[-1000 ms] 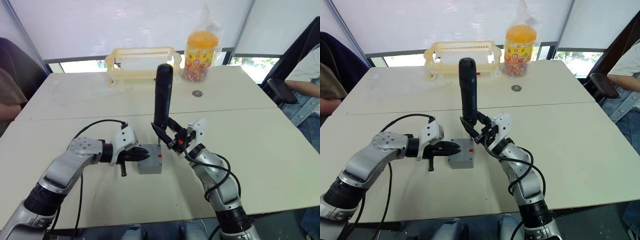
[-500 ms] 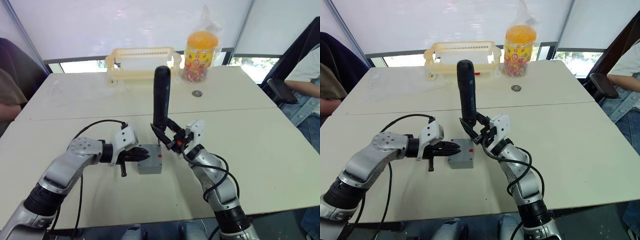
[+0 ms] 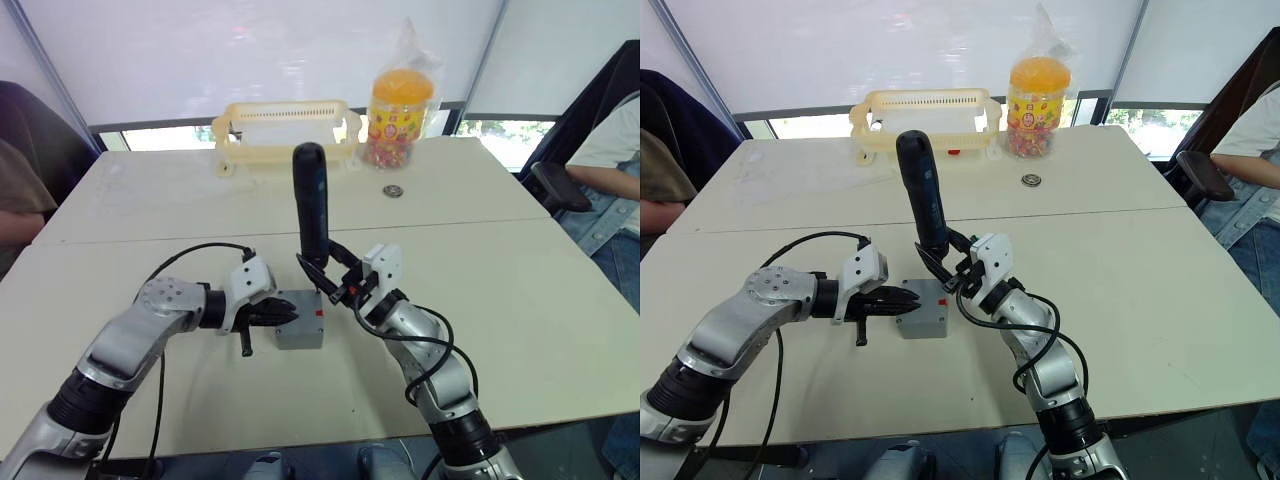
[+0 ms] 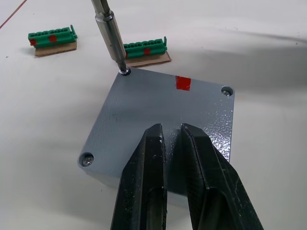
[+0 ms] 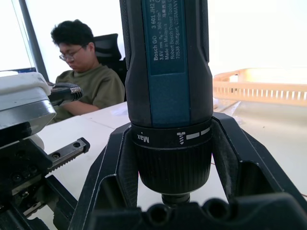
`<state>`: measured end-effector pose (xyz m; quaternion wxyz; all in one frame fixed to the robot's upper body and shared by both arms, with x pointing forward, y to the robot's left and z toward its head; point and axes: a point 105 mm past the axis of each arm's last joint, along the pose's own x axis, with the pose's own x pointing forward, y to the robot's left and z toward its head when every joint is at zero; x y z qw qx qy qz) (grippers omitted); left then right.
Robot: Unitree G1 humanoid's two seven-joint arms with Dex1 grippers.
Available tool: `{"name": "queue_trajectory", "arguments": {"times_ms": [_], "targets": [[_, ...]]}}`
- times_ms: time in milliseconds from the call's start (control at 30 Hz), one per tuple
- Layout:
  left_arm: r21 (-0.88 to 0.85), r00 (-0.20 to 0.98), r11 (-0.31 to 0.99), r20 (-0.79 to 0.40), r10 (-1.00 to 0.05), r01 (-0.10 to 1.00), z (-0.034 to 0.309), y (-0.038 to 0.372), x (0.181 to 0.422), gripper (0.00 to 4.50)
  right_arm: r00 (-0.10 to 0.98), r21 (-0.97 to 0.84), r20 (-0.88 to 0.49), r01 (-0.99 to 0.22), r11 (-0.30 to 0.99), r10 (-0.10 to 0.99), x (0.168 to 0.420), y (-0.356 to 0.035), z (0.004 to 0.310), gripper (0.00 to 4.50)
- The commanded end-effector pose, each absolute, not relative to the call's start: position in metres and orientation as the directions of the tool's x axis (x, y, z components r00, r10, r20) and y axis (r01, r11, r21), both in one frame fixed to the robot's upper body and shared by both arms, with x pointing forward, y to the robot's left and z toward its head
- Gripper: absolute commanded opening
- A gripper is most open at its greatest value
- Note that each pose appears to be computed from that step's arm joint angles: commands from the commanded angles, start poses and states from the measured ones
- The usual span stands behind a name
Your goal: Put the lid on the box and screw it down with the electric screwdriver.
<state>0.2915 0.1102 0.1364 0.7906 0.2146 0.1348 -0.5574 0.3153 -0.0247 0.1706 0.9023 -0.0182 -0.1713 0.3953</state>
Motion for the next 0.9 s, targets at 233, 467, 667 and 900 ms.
{"name": "queue_trajectory", "arguments": {"times_ms": [233, 467, 667, 900], "targets": [[0.17, 0.333, 0.287, -0.488, -0.807, 0.943, 0.126, 0.114, 0.288, 0.56, 0.674, -0.168, 0.155, -0.703, 0.691, 0.722, 0.32, -0.03, 0.138, 1.73], [0.17, 0.334, 0.287, -0.488, -0.807, 0.943, 0.126, 0.114, 0.287, 0.56, 0.682, -0.167, 0.128, -0.7, 0.694, 0.72, 0.321, -0.033, 0.131, 1.73], [0.171, 0.335, 0.288, -0.487, -0.807, 0.942, 0.126, 0.113, 0.287, 0.56, 0.68, -0.148, 0.136, -0.705, 0.693, 0.721, 0.32, -0.031, 0.131, 1.73], [0.171, 0.337, 0.291, -0.485, -0.807, 0.941, 0.126, 0.113, 0.287, 0.56, 0.679, -0.116, 0.154, -0.709, 0.696, 0.718, 0.32, -0.024, 0.133, 1.73]]}}
